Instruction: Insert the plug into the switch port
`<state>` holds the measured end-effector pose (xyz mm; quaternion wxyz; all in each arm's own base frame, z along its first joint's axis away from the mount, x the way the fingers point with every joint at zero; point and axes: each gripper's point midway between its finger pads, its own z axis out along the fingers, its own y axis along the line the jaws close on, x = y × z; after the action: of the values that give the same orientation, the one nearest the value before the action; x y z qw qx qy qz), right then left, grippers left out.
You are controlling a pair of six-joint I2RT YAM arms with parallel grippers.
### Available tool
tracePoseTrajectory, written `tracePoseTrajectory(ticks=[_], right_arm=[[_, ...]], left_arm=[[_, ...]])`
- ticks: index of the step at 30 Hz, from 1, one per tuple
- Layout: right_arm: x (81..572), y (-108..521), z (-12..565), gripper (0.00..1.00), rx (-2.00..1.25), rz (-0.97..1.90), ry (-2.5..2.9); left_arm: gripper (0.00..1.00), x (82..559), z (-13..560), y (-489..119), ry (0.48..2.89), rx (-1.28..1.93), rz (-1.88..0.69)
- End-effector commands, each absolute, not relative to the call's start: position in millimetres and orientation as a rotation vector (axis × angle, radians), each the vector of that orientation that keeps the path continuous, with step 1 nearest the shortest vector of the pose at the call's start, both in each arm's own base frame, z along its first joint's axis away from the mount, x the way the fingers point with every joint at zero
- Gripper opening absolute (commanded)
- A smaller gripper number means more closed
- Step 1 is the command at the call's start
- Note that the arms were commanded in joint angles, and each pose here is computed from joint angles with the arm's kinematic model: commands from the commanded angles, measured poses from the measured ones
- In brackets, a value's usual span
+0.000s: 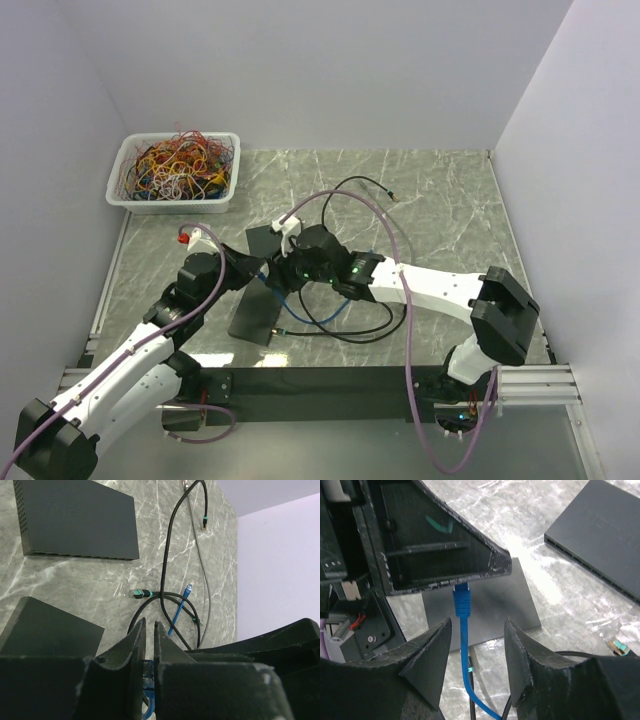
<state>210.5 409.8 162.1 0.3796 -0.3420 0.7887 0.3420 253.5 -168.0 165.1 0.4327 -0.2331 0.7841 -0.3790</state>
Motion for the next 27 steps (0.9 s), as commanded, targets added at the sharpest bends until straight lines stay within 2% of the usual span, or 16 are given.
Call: tracePoseTrajectory(ticks=[1, 8, 15, 27], right_arm=[[215.3, 427.8, 185.3, 0.53, -0.861, 0.921, 1.942], [217.8, 433.8, 180.2, 0.51, -0.855, 0.931, 1.953], [218.7, 435.6, 180.0, 0.43, -0.838, 0.937, 1.953], [217.9, 435.0, 187.9, 0.44, -0.807, 0.967, 1.932]], left_arm=[[0.0, 256.7, 178.0, -167.5, 1.911, -0.574, -0.955], [0.01, 258.0, 180.0, -169.4, 1.91, -0.565, -0.96], [0.0, 256.9, 180.2, -167.9, 1.905, -0.567, -0.958], [0.0, 256.5, 178.3, -168.6, 1.908, -0.568, -0.963]])
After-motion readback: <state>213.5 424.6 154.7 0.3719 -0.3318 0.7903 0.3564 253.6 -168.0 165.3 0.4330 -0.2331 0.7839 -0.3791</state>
